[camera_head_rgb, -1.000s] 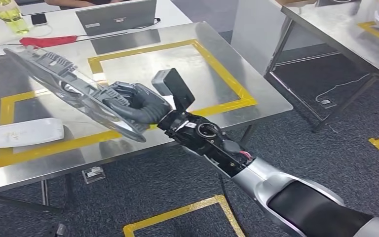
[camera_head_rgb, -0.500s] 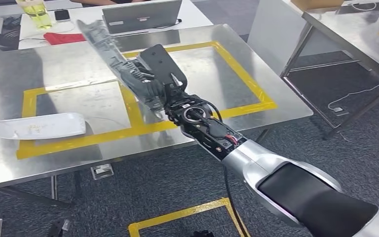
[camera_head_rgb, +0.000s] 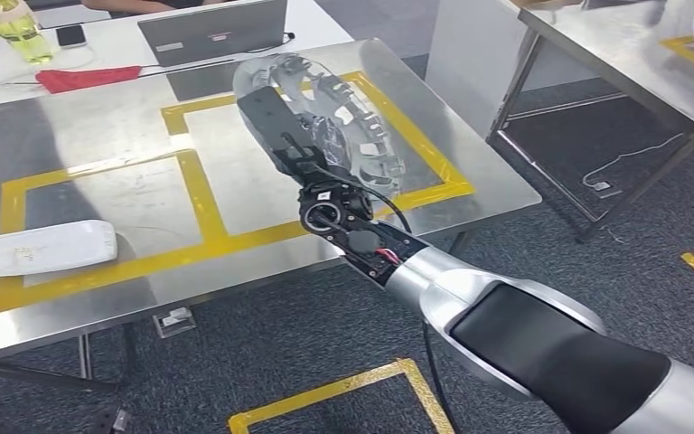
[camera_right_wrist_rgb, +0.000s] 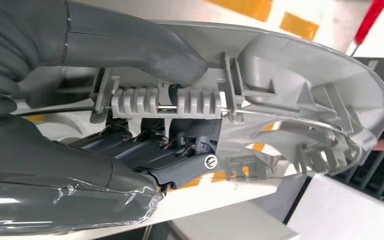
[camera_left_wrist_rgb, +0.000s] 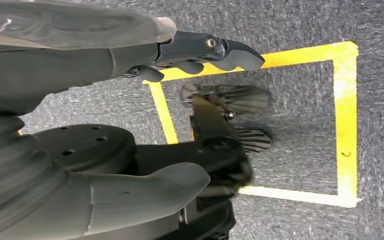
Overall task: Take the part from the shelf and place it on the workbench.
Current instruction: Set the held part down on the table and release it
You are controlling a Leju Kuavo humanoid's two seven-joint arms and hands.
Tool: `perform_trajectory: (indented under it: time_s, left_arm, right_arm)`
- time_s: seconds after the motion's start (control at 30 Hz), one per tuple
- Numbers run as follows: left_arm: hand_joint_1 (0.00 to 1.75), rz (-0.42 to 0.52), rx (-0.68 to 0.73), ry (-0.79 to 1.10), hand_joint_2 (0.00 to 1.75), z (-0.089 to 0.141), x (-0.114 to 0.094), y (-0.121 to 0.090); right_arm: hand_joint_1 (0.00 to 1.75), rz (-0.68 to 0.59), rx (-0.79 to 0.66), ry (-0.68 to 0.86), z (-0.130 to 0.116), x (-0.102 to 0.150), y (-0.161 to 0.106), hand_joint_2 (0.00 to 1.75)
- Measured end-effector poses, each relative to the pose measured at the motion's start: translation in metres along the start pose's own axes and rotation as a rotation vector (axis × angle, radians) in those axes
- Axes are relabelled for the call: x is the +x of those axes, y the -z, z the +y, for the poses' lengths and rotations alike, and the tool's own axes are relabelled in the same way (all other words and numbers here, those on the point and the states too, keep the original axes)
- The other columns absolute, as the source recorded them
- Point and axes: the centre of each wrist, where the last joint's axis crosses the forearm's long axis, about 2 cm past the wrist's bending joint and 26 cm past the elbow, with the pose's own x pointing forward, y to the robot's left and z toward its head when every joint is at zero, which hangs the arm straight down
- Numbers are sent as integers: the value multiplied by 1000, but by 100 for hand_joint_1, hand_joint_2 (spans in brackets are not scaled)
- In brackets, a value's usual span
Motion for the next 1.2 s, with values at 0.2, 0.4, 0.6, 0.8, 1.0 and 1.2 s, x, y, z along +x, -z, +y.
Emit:
perform_trajectory:
  time_s: [0.2, 0.4, 0.6, 0.8, 1.0, 1.2]
  left_arm:
    - [0, -6, -4, 8, 175, -1, 2, 0]
    - [0, -10, -7, 21, 175, -1, 1, 0]
    - [0, -27, -18, 43, 175, -2, 1, 0]
    - [0, -28, -28, 47, 175, -2, 1, 0]
    - [0, -17, -28, 54, 44, -2, 1, 0]
    - [0, -19, -19, 51, 0, 2, 3, 1]
  right_arm:
    - [175, -6, 8, -104, -3, -2, 2, 175]
    - [175, -167, 52, -450, 0, -8, -5, 175]
    - [175, -347, 47, -686, 5, -2, -10, 175]
    - [44, -271, 16, -611, 5, -2, -12, 44]
    - [0, -236, 11, -553, 5, -6, -14, 0]
    - [0, -208, -9, -510, 2, -5, -10, 0]
